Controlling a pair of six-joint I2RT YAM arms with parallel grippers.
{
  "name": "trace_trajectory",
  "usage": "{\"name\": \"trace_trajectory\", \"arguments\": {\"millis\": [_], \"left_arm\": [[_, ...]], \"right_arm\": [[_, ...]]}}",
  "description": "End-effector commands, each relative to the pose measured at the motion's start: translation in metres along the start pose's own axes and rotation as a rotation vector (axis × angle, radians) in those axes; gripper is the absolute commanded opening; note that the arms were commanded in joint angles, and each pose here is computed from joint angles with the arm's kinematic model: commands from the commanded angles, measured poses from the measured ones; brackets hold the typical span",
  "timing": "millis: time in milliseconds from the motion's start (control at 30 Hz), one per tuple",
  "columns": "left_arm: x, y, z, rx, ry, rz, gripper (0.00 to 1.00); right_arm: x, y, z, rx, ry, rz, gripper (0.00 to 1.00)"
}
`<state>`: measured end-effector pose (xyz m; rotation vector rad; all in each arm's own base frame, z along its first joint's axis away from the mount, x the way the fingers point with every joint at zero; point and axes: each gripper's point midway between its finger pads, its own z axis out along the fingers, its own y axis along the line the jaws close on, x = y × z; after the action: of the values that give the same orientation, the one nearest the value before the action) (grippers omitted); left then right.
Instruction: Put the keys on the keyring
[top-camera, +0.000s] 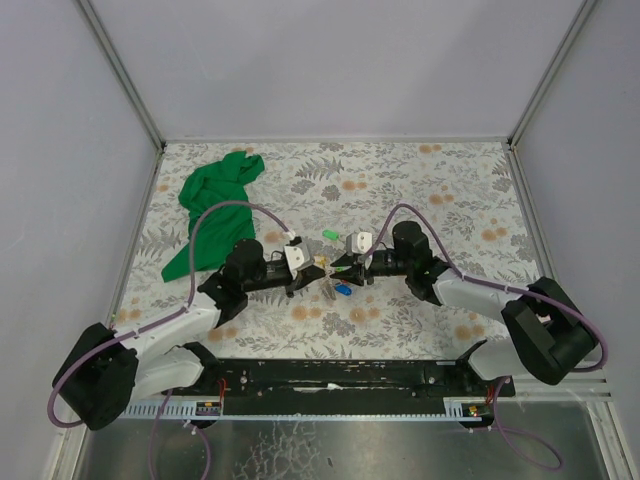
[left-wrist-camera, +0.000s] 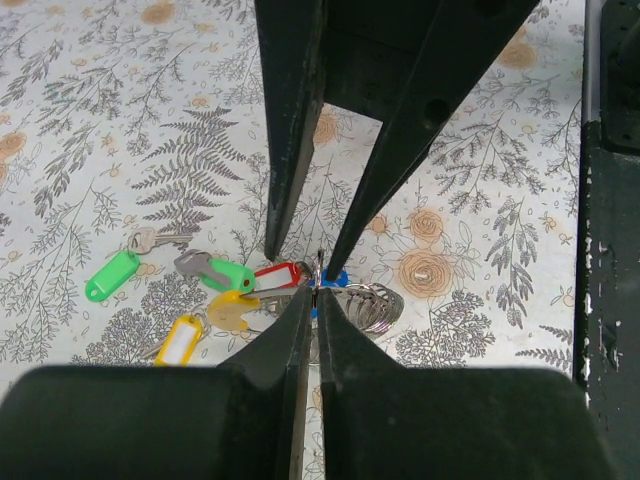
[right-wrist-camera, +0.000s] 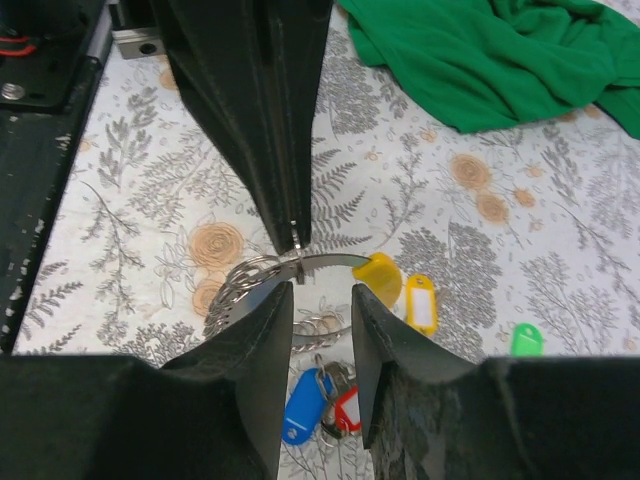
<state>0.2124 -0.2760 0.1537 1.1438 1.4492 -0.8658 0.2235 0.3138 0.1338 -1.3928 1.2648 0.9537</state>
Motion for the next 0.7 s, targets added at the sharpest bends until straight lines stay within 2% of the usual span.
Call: {"name": "trace_trajectory", "arguments": {"millis": [0, 433, 667], "left_arm": [[-0.005, 0.006, 0.003, -0.054, 0.071, 0.045, 0.0], [0.007, 0.003, 0.013, -0.088, 0.24, 0.063, 0.0], [0.005, 0.0, 0.015, -0.083, 0.248, 0.072, 0.0]], "right_arm": [[-0.015, -0.021, -0.01, 0.083, 0.032, -0.106, 0.37], [-0.027, -0.007, -0.012, 0.013, 0.018, -0.103, 0.35], [-0.029, -0.004, -0.013, 0.0, 0.013, -0.101, 0.33]]}}
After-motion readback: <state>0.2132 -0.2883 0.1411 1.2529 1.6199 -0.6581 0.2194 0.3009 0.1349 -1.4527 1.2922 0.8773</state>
